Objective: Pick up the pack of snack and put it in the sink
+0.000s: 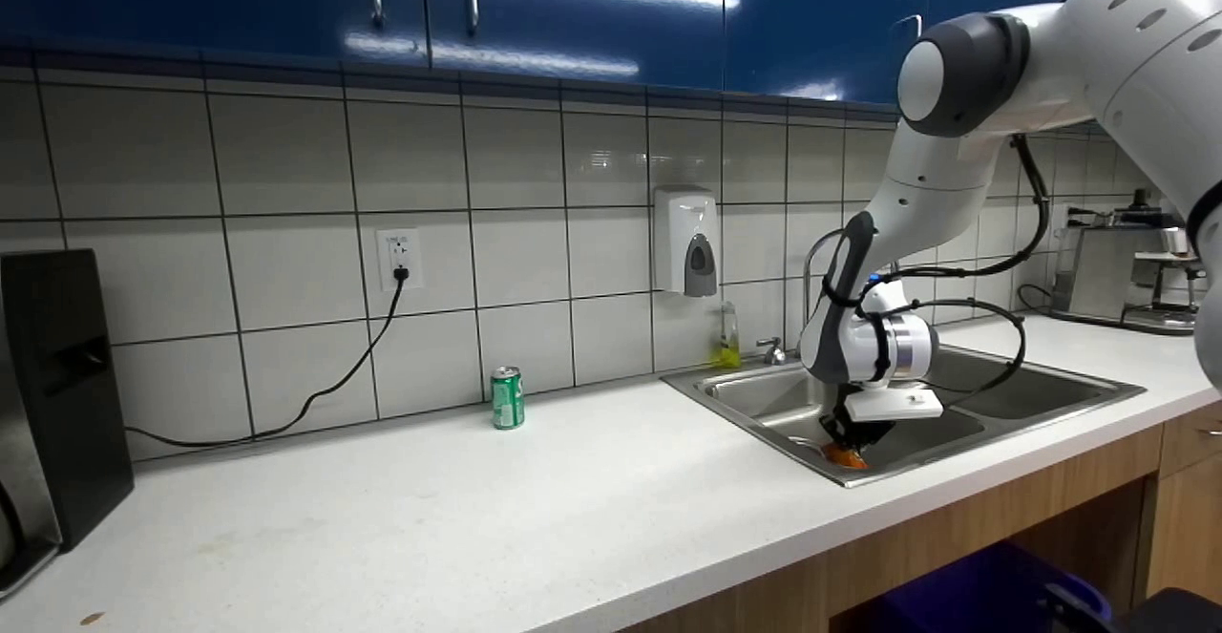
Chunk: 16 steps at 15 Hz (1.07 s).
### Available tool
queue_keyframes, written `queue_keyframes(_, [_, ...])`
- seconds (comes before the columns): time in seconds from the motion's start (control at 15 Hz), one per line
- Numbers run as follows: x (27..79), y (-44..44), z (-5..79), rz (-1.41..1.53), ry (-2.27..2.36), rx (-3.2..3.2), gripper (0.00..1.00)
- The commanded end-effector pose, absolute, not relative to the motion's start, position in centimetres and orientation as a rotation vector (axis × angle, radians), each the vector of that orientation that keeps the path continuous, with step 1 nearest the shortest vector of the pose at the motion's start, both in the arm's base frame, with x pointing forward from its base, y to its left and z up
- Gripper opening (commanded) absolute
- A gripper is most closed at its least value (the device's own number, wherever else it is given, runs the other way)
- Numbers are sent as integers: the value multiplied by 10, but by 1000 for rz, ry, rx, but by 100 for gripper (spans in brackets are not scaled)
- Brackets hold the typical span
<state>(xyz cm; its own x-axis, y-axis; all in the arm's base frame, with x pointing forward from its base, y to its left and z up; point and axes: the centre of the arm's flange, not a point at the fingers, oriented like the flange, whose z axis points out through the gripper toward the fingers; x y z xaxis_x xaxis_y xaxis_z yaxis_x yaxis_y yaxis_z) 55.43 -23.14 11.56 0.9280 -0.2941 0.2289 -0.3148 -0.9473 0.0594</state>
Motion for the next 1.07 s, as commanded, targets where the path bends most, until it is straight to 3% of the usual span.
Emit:
queue_keyframes(0.0, [560,-240,112,345,-472,2992,0])
queue_keyframes(0.13, [559,-241,111,339,-470,2991,1])
queue_keyframes(0.2, [559,-241,111,337,-472,2990,27])
queue_keyframes(0.27, [559,-241,111,337,-471,2989,28])
queue_keyframes(0.87, [564,-221,160,407,-397,2993,94])
queue_keyframes(1.0, [568,-219,170,426,-376,2989,100])
